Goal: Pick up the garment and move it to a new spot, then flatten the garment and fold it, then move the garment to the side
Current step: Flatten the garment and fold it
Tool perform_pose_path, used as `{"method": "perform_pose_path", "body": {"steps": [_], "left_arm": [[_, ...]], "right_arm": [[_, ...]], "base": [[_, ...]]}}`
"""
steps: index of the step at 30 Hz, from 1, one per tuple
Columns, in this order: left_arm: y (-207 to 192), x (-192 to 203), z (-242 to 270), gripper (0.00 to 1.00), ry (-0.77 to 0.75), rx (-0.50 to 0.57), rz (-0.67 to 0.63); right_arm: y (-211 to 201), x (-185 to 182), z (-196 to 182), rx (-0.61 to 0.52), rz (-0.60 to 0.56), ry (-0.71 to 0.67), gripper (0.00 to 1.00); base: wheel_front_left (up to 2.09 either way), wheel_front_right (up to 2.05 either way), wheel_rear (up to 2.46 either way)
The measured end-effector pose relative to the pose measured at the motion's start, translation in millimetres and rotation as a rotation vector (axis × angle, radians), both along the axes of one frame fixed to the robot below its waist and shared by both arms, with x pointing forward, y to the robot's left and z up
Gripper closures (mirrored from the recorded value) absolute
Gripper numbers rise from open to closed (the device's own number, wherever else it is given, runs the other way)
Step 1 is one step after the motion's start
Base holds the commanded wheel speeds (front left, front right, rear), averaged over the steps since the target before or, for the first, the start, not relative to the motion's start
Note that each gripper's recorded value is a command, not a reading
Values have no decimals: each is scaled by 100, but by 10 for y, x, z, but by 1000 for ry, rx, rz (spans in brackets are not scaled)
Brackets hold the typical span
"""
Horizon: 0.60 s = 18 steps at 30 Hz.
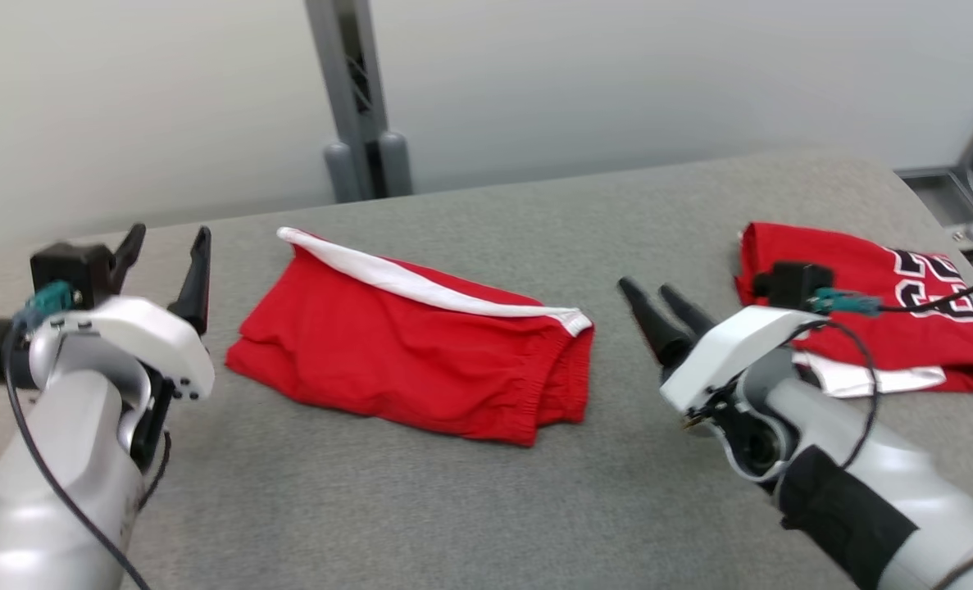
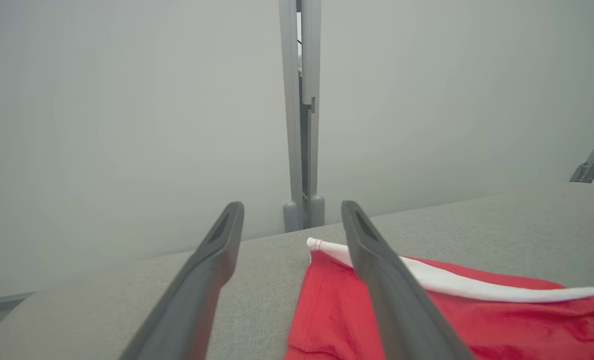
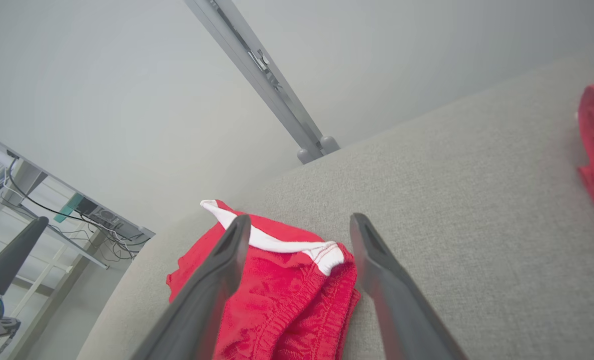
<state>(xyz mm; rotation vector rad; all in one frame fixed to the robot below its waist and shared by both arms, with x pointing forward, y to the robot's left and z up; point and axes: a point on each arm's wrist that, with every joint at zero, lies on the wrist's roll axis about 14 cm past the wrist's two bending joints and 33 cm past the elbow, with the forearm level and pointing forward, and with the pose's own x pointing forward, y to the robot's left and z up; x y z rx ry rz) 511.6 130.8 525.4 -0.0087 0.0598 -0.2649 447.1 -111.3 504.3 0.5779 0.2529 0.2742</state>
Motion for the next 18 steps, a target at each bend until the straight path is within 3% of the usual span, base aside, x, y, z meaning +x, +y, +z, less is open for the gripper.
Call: {"method": "perform_pose_path", "body": {"steps": [10, 18], "left_arm": [[376, -684, 96, 0, -113, -114, 132], [447, -1110, -6, 0, -131, -170, 196]], "right_arm": [[48, -211, 107, 33, -12, -126, 0], [135, -434, -89, 29, -17, -125, 0]], "base": [[0, 0, 0], [0, 0, 0]]}}
